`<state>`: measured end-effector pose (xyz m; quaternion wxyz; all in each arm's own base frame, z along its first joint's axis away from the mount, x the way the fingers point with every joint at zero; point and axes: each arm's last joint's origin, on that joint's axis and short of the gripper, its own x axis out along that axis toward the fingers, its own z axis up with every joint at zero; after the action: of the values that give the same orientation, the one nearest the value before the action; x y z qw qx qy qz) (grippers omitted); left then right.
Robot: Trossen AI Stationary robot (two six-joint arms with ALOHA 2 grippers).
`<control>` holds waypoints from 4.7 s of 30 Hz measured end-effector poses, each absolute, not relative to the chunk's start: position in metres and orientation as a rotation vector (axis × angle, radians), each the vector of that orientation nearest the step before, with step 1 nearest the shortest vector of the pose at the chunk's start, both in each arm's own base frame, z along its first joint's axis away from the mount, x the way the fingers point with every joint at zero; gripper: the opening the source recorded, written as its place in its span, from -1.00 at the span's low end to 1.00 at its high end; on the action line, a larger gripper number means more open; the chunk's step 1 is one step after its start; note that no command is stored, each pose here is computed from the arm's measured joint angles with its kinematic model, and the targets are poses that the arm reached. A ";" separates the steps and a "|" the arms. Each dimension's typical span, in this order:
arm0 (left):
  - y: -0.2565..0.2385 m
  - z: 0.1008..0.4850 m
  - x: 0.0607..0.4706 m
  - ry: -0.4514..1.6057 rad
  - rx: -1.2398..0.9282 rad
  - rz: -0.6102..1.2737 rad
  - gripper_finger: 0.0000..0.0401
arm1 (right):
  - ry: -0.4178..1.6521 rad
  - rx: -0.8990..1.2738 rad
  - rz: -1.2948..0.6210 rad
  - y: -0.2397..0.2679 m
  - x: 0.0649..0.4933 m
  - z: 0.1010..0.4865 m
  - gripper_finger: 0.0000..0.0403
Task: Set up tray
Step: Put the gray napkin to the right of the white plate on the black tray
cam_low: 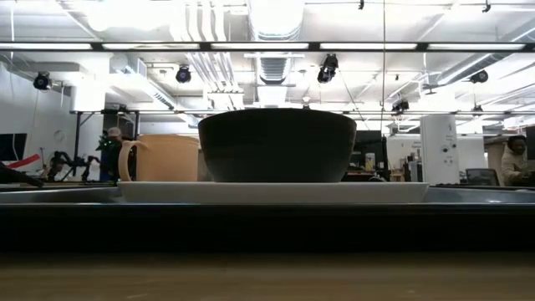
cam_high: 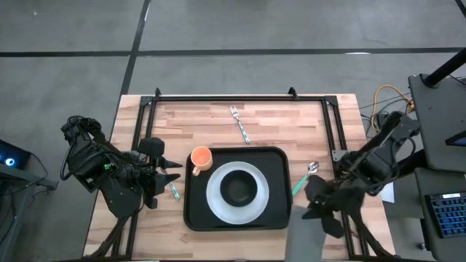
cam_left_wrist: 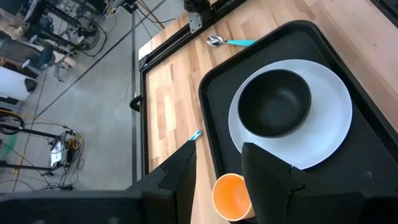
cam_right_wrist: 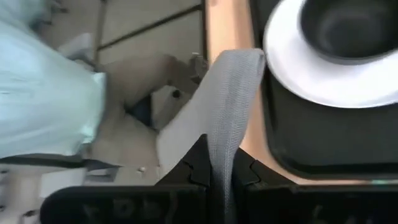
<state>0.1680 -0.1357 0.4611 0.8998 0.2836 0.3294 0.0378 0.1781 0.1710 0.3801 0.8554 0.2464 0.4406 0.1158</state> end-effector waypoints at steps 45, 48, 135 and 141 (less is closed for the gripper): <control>-0.136 0.461 0.168 0.680 0.510 0.098 -0.45 | 0.982 0.411 0.330 0.059 0.234 0.240 -0.96; -0.137 0.459 0.169 0.687 0.516 0.096 -0.45 | 0.990 0.379 0.307 0.048 0.236 0.233 -0.96; -0.142 0.450 0.173 0.684 0.459 0.107 -0.45 | 1.192 0.434 -0.120 0.076 0.271 0.155 -0.96; -0.142 0.450 0.173 0.685 0.459 0.107 -0.45 | 1.203 0.457 -0.095 0.077 0.272 0.154 -0.96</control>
<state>0.1733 -0.1418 0.4502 0.9148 0.2232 0.3325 0.0519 0.2717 0.0767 0.1543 0.7989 0.2131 0.5606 -0.0441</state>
